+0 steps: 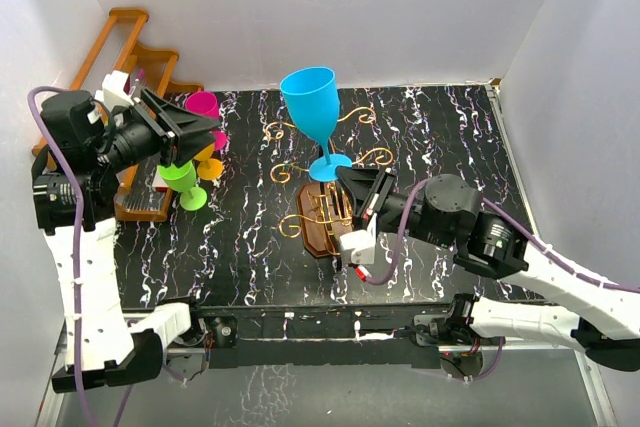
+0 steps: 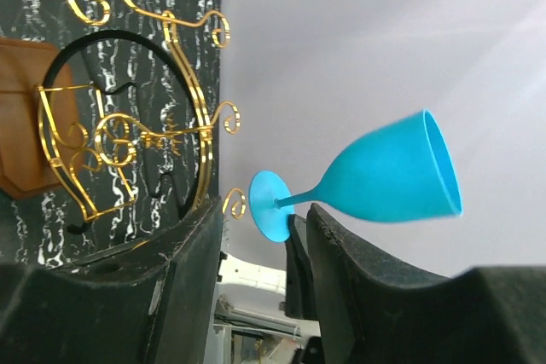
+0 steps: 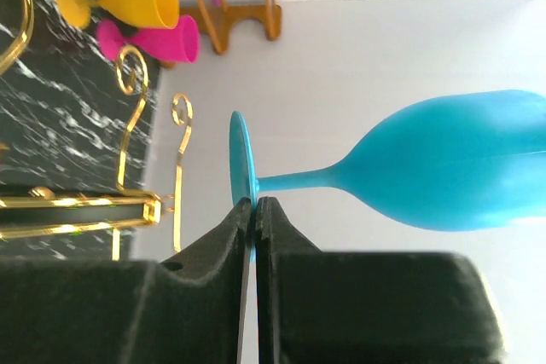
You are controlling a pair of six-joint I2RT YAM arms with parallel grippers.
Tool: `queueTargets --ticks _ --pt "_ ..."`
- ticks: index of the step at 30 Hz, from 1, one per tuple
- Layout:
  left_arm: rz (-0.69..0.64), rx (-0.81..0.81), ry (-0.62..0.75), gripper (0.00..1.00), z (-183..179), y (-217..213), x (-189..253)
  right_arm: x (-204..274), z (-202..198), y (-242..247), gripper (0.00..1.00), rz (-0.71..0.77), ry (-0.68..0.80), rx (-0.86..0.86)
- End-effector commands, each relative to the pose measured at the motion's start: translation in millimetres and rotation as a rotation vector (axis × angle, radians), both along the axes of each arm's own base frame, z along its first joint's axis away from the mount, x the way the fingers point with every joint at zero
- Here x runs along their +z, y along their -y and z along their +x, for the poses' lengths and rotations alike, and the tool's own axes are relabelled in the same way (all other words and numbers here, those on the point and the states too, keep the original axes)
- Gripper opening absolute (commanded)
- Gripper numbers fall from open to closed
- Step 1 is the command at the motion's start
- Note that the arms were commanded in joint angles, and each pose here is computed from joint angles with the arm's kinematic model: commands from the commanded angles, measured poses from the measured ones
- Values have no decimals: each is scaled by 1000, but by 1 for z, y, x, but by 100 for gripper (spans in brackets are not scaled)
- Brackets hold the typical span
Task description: Take the wine glass off the wine glass rack
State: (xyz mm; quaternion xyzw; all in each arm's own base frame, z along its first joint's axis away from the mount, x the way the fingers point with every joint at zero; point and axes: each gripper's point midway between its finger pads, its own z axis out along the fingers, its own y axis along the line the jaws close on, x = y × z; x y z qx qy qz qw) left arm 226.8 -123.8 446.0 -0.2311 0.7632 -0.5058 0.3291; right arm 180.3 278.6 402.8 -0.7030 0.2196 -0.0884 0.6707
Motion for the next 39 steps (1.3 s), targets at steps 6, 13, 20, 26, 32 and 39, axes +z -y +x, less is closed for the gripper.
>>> queueTargets --ticks 6,13,20,26,32,39 --pt "-137 -138 14 43 -15 19 44 5 -10 -7 8 -293 397 106" --pt "-185 -201 9 44 -33 26 49 2 -17 -24 8 -306 407 149" --pt "-126 -251 -71 44 -50 28 24 4 -22 -36 8 -309 416 180" --pt "-61 -247 -109 44 -53 25 12 4 -24 -42 8 -312 414 194" --pt "-24 -260 -141 45 -55 23 -1 4 -28 -51 8 -323 417 213" --pt "97 -239 -197 33 -57 12 -26 6 -29 -60 8 -335 423 227"
